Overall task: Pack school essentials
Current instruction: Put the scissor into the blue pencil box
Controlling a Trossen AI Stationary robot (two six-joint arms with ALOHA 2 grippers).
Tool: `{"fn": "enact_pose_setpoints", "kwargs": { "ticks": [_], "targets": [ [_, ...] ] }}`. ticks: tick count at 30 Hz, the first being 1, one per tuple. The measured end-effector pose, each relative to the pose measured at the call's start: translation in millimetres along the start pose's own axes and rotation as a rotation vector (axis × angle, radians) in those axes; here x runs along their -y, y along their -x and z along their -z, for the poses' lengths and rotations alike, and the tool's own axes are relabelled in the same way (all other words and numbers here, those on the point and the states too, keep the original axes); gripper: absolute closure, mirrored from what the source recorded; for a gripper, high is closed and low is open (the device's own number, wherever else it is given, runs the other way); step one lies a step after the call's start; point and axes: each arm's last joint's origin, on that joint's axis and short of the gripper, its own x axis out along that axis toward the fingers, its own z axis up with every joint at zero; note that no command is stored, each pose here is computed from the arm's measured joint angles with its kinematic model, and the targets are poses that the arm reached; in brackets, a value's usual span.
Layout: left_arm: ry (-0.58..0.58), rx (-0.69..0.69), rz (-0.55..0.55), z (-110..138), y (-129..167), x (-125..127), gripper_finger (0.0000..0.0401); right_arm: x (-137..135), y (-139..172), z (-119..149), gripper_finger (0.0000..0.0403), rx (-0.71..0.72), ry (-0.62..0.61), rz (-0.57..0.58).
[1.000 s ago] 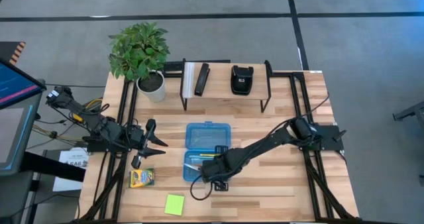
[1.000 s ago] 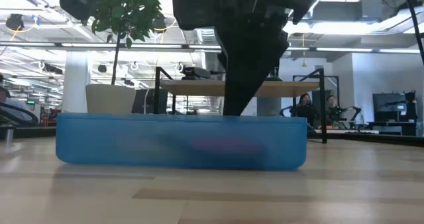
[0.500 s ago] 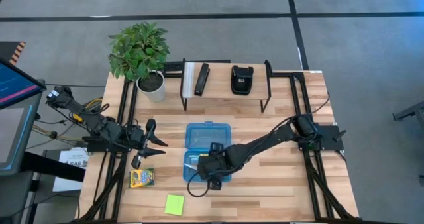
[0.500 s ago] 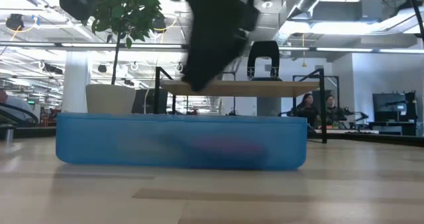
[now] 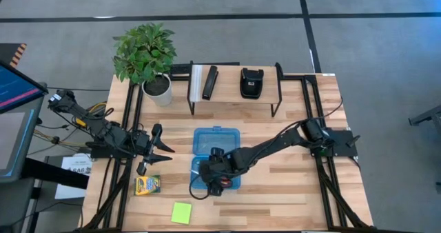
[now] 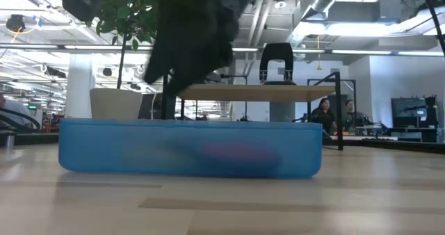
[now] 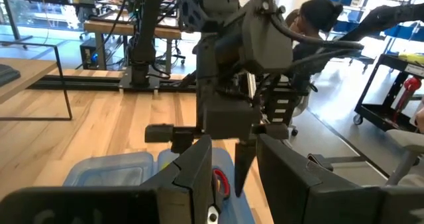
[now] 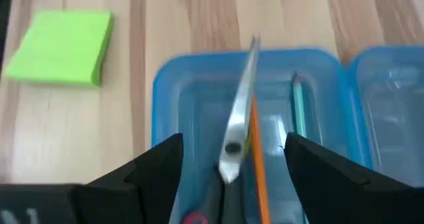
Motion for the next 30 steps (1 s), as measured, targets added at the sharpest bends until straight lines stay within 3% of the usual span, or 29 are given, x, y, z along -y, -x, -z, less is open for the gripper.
{"fn": "enact_pose_setpoints", "kwargs": {
  "ticks": [10, 18, 23, 30],
  "targets": [
    [0.001, -0.004, -0.001, 0.4, 0.0, -0.1, 0.0294, -8.5, -34.1, 17.4, 0.0122, -0.05, 0.014, -0.011],
    [0.0, -0.01, -0.011, 1.1, 0.0, -0.5, 0.0294, -4.7, -36.4, 21.8, 0.0131, -0.099, 0.005, 0.004],
    [0.0, -0.011, -0.012, 1.2, 0.0, -0.5, 0.0294, -1.5, -36.4, 21.0, 0.0181, -0.103, 0.0, 0.01],
    [0.0, -0.011, -0.012, 1.2, 0.0, -0.5, 0.0294, 2.4, -35.8, 22.4, 0.0288, -0.13, -0.002, 0.024]
  ]
}}
